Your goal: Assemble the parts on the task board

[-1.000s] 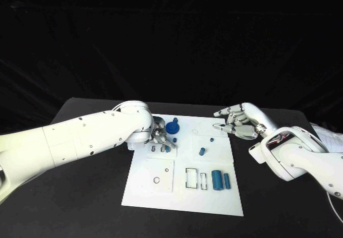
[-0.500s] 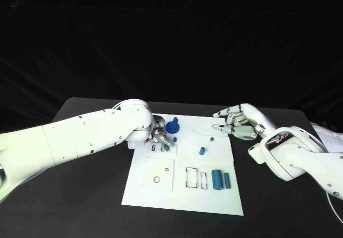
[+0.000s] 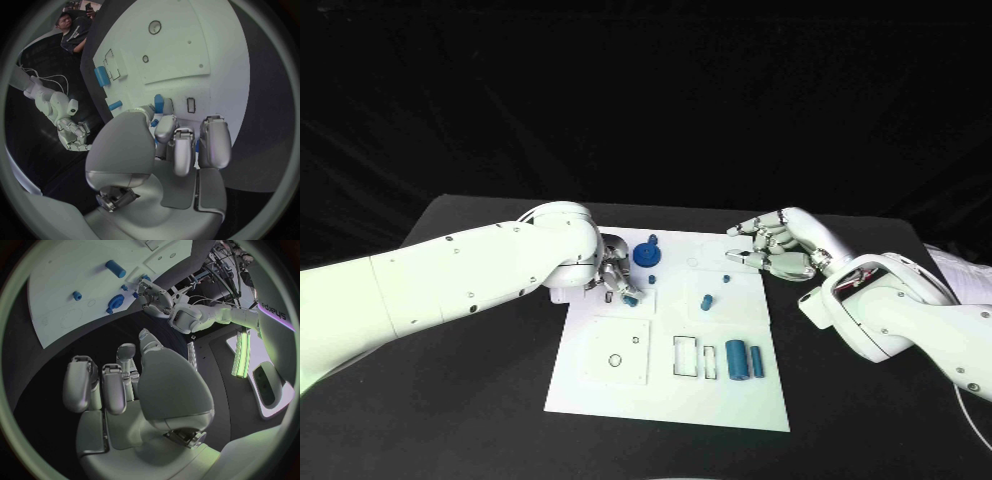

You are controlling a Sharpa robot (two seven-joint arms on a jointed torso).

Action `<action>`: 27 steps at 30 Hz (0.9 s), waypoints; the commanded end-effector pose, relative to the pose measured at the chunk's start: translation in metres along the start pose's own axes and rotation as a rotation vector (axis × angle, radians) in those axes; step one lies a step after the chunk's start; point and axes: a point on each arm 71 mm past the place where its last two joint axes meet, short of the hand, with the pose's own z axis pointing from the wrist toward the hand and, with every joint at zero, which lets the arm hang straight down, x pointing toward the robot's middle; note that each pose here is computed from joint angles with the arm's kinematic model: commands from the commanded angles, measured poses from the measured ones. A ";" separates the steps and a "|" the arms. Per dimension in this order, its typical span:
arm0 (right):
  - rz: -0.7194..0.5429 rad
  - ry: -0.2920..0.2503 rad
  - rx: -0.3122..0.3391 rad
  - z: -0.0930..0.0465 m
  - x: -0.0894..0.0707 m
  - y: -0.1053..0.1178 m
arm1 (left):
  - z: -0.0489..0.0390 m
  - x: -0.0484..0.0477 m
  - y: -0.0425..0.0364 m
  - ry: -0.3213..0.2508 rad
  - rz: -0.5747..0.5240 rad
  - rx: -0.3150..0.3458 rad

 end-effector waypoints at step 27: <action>-0.001 0.007 0.001 -0.003 -0.002 -0.001 | -0.0202 0.0218 0.0170 -0.420 -0.155 0.115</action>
